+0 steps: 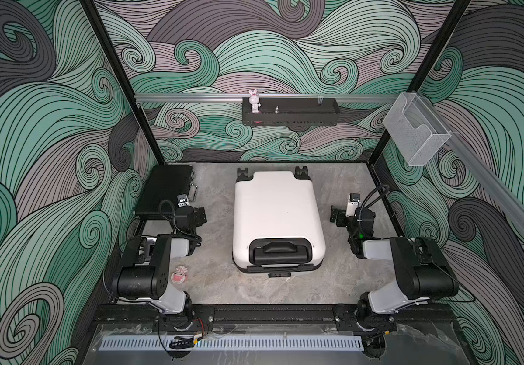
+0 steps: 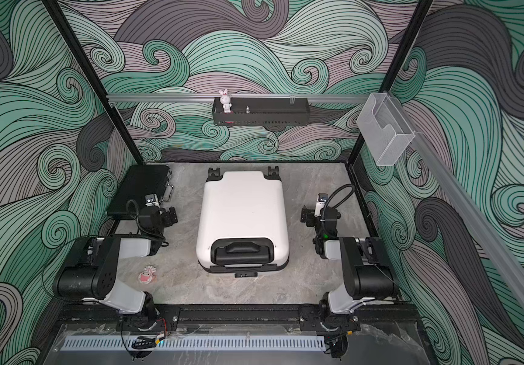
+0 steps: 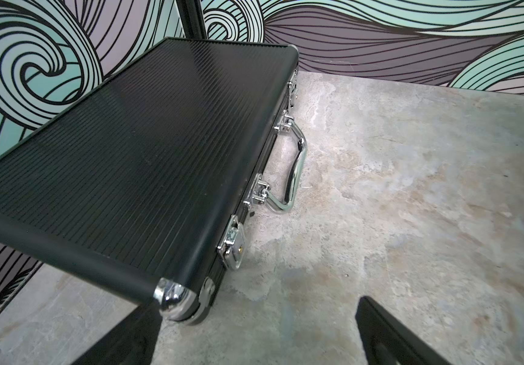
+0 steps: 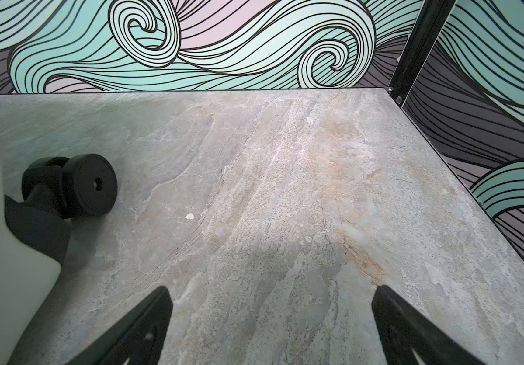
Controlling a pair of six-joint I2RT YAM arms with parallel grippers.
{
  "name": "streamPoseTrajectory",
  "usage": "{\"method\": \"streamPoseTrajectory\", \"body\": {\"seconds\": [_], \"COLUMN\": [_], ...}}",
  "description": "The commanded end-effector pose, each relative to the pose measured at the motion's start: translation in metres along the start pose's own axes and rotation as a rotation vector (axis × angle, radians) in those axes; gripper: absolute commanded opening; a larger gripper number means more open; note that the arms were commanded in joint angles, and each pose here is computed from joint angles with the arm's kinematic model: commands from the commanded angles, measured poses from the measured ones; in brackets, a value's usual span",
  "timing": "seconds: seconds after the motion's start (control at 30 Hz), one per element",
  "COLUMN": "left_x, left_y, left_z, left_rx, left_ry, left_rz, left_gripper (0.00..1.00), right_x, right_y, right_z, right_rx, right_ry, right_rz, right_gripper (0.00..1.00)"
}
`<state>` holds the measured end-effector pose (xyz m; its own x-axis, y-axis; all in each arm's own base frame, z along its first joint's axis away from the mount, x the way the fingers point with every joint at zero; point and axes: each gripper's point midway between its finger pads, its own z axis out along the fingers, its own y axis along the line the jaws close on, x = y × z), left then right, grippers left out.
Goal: Open the suitcase zippers
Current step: Pick up the suitcase from the center of the board.
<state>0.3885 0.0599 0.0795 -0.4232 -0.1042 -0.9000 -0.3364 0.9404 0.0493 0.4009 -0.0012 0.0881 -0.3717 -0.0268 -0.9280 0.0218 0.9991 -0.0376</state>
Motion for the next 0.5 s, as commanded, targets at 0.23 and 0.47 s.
{"method": "streamPoseTrajectory", "body": {"seconds": [0.23,0.47], "left_x": [-0.0067,-0.0073], "left_y": [0.0030,0.0032], "left_z": [-0.0023,-0.0023], "left_rx": [-0.016,-0.018], "left_ry": [-0.018,-0.019], "left_rz": [-0.013,-0.013], "left_gripper": [0.99,0.99], "right_x": [-0.0031,-0.0022], "right_y": [0.0027,0.0021], "right_z": [-0.0025,-0.0026], "right_rx": [-0.006,-0.003], "right_ry": [-0.008,-0.005], "right_rz": [-0.010,-0.010], "right_gripper": [0.99,0.99]}}
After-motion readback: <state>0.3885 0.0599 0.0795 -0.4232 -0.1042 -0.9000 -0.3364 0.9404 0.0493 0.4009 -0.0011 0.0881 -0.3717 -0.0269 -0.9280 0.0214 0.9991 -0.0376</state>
